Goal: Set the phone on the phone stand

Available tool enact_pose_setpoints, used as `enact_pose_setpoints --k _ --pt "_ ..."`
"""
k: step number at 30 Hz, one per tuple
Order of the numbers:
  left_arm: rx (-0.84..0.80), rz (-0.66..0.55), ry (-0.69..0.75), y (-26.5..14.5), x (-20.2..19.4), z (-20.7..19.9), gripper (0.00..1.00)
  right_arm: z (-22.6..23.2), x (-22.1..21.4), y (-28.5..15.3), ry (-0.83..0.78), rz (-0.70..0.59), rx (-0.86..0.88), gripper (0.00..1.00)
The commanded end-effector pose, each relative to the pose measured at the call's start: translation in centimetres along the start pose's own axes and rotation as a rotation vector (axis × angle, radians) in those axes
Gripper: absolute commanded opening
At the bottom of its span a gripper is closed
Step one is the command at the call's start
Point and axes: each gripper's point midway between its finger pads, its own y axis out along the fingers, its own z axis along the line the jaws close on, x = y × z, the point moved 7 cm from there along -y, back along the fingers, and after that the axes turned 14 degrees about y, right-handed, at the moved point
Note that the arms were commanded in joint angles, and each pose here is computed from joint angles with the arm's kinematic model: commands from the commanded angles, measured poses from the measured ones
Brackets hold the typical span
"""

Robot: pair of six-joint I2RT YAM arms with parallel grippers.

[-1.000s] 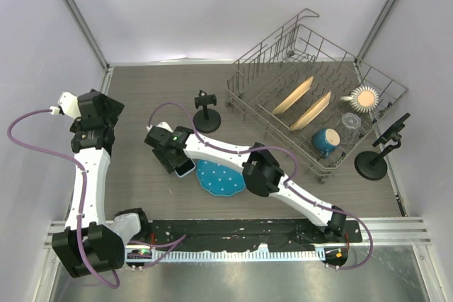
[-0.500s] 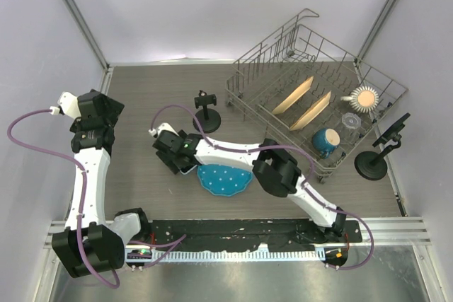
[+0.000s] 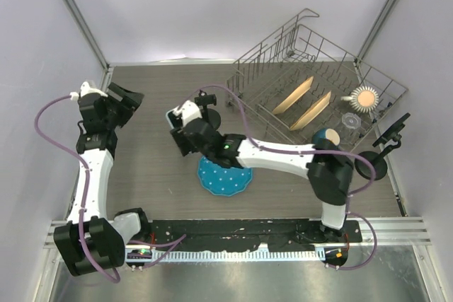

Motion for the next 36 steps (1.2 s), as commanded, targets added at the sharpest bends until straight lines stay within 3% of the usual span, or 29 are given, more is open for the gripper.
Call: enact_pose_setpoints --k 1,2,3,5,10,11,14,18,32,36 --pt "-0.637 -0.035 0.058 -1.7 0.6 -6.3 0.79 -3.9 4.3 -3.7 0.167 -0.224 -0.01 0.01" --pt "-0.698 -0.041 0.059 -1.9 0.5 -7.0 0.8 -4.9 6.3 -5.9 0.212 -0.302 0.01 0.01" --pt "-0.771 -0.08 0.083 -2.4 1.0 -7.8 0.82 -6.4 4.2 -6.2 0.202 -0.278 -0.013 0.01" --pt "-0.868 -0.048 0.123 -3.3 0.3 -9.4 0.86 -8.1 5.5 -9.1 0.244 -0.353 -0.016 0.01" --pt "-1.057 0.026 0.286 -6.3 -2.6 -14.1 0.89 -12.4 5.0 -12.4 0.29 -0.399 -0.074 0.01" --pt "-1.061 0.008 0.362 -6.4 -3.2 -14.5 0.89 -12.7 5.2 -12.9 0.287 -0.411 -0.074 0.01" --pt "-1.029 0.115 0.45 -7.0 -6.3 -15.6 0.9 -12.4 6.2 -14.3 0.292 -0.448 -0.012 0.01" --pt "-1.029 0.162 0.499 -7.4 -8.5 -16.4 0.89 -11.0 7.0 -14.3 0.29 -0.448 0.094 0.01" --pt "-1.068 0.25 0.457 -7.1 -9.4 -17.1 0.88 -8.4 7.6 -14.3 0.225 -0.448 0.231 0.01" --pt "-1.109 0.265 0.433 -7.4 -9.4 -17.5 0.8 -7.5 7.4 -14.4 0.169 -0.434 0.261 0.01"
